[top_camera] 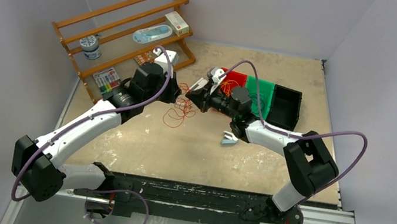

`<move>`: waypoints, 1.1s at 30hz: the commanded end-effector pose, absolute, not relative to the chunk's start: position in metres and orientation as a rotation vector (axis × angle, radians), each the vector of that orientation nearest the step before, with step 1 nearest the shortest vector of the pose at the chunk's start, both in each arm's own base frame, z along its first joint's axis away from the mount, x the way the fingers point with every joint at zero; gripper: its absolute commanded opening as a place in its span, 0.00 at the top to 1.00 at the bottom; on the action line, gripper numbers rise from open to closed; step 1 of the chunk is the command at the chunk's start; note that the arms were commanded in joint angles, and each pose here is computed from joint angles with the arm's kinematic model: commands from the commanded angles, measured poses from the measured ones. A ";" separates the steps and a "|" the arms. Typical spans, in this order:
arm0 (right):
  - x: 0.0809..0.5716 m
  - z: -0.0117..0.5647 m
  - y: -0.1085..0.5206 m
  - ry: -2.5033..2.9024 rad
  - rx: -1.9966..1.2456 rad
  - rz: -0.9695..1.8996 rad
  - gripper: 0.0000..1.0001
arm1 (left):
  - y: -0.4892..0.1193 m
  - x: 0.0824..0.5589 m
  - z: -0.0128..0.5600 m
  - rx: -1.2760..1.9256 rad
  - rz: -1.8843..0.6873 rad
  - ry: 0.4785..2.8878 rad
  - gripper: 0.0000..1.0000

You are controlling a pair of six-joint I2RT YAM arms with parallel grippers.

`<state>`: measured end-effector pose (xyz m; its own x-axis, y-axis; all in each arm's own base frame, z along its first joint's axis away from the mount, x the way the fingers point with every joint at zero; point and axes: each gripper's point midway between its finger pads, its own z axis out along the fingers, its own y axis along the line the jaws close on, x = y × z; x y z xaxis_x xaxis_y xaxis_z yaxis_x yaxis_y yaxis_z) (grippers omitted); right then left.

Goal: Untangle the cables

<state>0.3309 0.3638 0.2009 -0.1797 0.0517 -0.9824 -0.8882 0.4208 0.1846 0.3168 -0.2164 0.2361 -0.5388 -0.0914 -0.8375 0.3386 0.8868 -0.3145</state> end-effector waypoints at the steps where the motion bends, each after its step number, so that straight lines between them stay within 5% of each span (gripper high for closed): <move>1: 0.333 0.242 0.352 1.446 -0.652 0.993 1.00 | -0.210 0.320 0.252 0.145 -0.533 2.002 0.92; 10: 0.342 0.259 0.334 1.538 -0.516 0.943 1.00 | -0.205 0.322 0.243 0.091 -0.522 2.007 0.62; 14: 0.346 0.263 0.328 1.561 -0.475 0.918 1.00 | -0.202 0.322 0.240 0.075 -0.513 2.007 0.59; 19: 0.343 0.267 0.324 1.559 -0.475 0.920 1.00 | -0.200 0.321 0.238 0.065 -0.514 2.005 0.69; 27: 0.345 0.277 0.318 1.584 -0.402 0.937 1.00 | -0.201 0.323 0.236 0.054 -0.532 2.003 0.53; 33: 0.343 0.289 0.317 1.569 -0.397 0.945 1.00 | -0.206 0.324 0.237 0.060 -0.558 1.994 0.51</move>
<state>0.3407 0.3195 0.2370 -0.3197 0.1678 -0.9326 -0.6939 0.6288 0.3510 0.3185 -0.2029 0.2212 -0.5218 -0.1430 -0.8410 0.2652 0.9098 -0.3192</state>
